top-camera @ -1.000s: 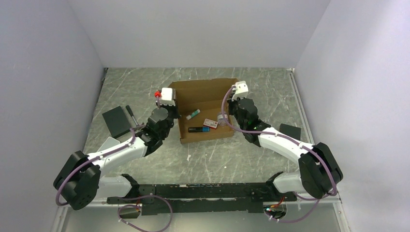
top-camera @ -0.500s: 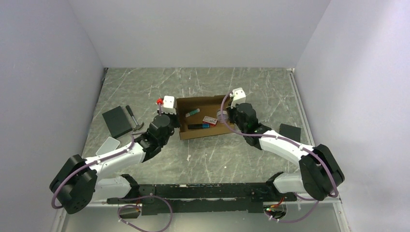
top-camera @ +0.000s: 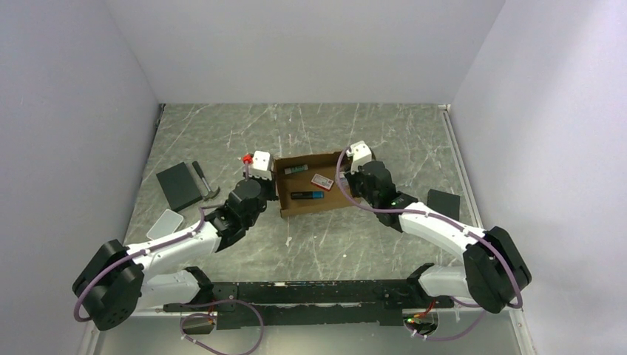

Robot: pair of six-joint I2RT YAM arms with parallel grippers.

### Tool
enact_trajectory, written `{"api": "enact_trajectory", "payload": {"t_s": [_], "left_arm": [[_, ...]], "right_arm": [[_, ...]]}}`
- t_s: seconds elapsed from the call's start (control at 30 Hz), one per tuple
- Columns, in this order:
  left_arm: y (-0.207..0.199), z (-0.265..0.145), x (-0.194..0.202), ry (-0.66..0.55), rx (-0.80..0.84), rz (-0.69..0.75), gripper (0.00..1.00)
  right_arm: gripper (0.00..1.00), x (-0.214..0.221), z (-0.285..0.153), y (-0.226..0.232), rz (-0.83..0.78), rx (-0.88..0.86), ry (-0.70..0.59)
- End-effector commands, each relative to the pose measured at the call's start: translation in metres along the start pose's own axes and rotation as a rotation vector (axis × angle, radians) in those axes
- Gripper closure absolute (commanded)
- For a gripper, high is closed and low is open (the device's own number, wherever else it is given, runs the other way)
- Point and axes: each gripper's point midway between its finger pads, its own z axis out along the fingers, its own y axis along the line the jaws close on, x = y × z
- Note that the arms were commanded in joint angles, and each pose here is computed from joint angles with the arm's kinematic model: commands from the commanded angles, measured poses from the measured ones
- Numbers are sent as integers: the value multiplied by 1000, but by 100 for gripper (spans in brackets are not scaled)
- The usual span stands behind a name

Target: Fold the paper box

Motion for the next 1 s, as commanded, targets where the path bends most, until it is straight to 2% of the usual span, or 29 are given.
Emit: {"api": "enact_trajectory", "payload": {"t_s": [0.0,0.17,0.27,0.33,0.47,0.57,0.67,0.83,0.97], "left_arm": [[-14,-8,1,2,74,0,100],[-14,-10,9,19,78,9,100],[-12,-11,13,27,75,19,100],[-11,-12,16,31,73,24,100],[-9,-13,19,37,69,32,100],[-8,-13,20,38,65,32,100],[-8,-14,22,39,68,30,100],[-10,-14,25,45,77,22,100],[-11,-14,28,50,79,12,100]], "right_arm": [[75,-5,-9,3,-35,-28,-14],[70,-12,-15,1,-54,-32,-28],[65,-17,-22,10,-91,-98,-28],[63,-21,-29,21,-146,-181,-20],[62,-8,-59,60,-331,-507,66],[61,0,-82,73,-463,-680,89],[52,13,-103,83,-553,-832,123],[36,18,-173,105,-681,-1212,115],[30,-19,-190,105,-723,-1235,56]]}}
